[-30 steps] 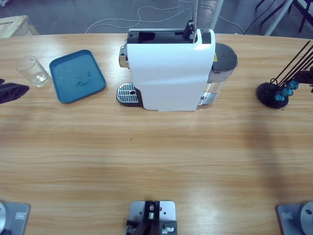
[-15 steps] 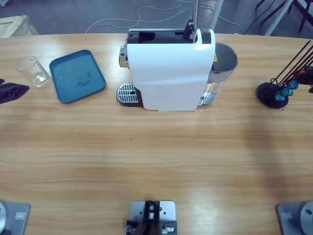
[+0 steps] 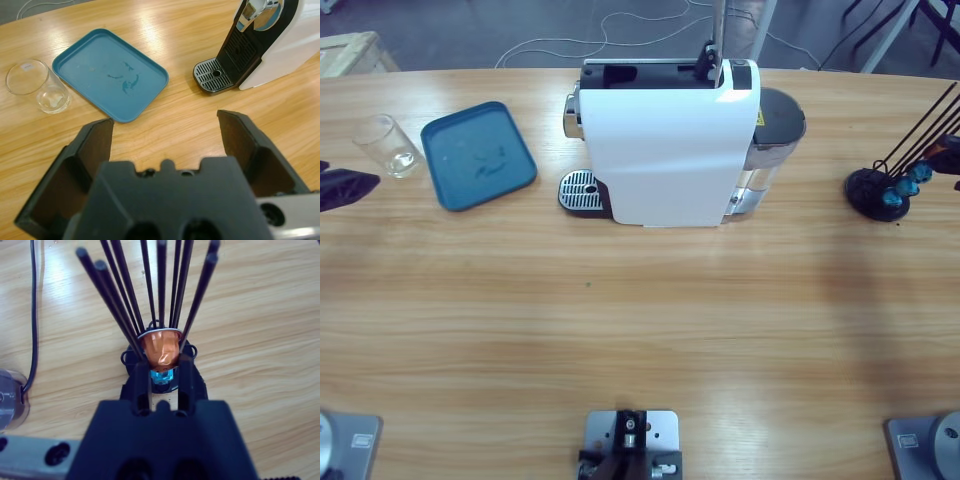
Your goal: Pour coffee
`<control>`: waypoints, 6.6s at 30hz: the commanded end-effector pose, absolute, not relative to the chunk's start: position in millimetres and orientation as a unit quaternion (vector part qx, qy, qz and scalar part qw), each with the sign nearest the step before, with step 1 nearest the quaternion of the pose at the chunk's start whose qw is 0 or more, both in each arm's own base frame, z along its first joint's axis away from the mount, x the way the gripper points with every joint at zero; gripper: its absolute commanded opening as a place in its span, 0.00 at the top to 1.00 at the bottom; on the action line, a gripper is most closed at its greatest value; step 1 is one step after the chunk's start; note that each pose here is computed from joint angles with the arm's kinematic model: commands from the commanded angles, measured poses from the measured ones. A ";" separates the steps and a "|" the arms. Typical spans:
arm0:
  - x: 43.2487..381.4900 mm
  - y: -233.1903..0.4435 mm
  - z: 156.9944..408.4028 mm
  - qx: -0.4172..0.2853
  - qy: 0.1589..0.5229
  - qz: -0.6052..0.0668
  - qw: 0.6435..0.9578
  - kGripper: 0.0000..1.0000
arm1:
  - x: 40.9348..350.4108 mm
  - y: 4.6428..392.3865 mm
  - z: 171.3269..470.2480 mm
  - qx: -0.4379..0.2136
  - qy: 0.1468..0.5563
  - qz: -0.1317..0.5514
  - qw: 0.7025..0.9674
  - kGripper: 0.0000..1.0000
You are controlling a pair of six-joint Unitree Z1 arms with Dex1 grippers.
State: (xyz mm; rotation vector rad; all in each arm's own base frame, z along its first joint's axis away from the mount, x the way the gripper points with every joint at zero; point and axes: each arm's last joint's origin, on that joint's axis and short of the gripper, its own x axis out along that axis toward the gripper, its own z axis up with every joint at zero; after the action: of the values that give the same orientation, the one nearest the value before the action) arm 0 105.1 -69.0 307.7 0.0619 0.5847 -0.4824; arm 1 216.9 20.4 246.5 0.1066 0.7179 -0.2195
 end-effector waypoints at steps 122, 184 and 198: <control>102.1 -67.5 293.9 0.034 0.276 -0.239 0.930 0.02 | 335.8 333.7 346.2 -0.388 0.354 0.465 0.713 0.26; 103.6 -69.0 292.6 0.035 0.281 -0.242 0.928 0.03 | 245.5 377.9 355.0 -0.236 0.208 0.214 0.925 1.00; 104.0 -69.9 292.0 0.035 0.284 -0.246 0.926 0.03 | 245.1 389.6 309.8 -0.241 0.261 0.207 0.911 1.00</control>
State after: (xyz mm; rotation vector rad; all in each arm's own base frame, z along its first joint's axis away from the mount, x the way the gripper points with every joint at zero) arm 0 106.0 -70.1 303.5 0.0518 0.5530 -0.4894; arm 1 247.9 350.3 388.0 -0.3752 0.3972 0.3782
